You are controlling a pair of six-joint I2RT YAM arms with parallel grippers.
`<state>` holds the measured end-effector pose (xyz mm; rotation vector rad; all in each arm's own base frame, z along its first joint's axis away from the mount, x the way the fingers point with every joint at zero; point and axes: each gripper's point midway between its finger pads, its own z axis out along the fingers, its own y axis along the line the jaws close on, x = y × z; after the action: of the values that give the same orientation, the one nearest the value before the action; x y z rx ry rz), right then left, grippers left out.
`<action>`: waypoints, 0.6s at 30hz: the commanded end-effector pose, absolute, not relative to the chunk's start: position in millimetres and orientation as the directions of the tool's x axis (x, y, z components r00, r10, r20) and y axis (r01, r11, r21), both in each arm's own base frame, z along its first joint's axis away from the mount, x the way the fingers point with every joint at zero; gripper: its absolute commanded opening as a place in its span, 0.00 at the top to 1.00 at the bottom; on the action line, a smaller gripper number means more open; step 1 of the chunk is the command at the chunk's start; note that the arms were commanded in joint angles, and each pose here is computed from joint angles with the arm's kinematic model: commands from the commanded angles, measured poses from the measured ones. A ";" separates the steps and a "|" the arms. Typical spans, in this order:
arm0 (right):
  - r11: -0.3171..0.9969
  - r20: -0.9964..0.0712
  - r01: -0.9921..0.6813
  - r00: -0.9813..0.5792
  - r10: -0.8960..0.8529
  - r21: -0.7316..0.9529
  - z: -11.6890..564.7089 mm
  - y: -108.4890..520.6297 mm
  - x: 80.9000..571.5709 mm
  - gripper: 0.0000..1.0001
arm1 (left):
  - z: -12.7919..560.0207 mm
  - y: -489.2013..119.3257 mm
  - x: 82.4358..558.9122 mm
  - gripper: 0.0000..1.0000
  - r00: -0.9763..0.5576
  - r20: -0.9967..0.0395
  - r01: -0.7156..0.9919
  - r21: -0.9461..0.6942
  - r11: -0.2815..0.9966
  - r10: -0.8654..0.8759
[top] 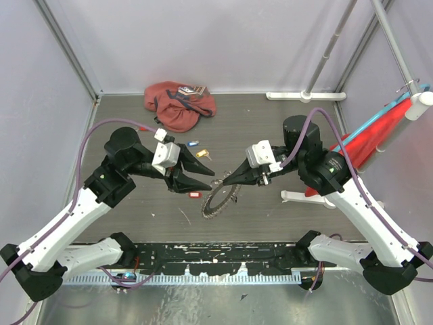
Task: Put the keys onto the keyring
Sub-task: Pick up the keyring from the center of the board.
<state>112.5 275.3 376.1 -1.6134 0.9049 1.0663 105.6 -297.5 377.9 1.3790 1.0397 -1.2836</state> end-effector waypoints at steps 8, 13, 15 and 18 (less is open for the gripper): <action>-0.267 -0.910 -0.876 0.415 0.010 -0.403 403.4 273.9 105.9 0.99 | 387.0 -302.7 110.3 0.57 0.138 -0.990 0.977 0.141 -0.161 -0.028; -0.262 -0.907 -0.874 0.421 0.011 -0.409 404.5 273.2 105.7 0.99 | 383.2 -304.4 111.1 0.62 0.130 -0.991 0.978 0.131 -0.163 -0.015; -0.259 -0.907 -0.875 0.421 0.010 -0.409 404.2 273.2 106.0 0.99 | 382.4 -304.9 110.7 0.64 0.129 -0.992 0.978 0.129 -0.165 -0.013; -0.256 -0.906 -0.875 0.423 0.009 -0.411 404.7 272.7 106.0 0.99 | 380.8 -305.6 111.0 0.68 0.126 -0.992 0.978 0.125 -0.166 -0.008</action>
<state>111.2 275.2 376.6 -1.6155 0.8988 1.0735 112.2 -305.6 368.1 1.3877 1.0687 -1.2505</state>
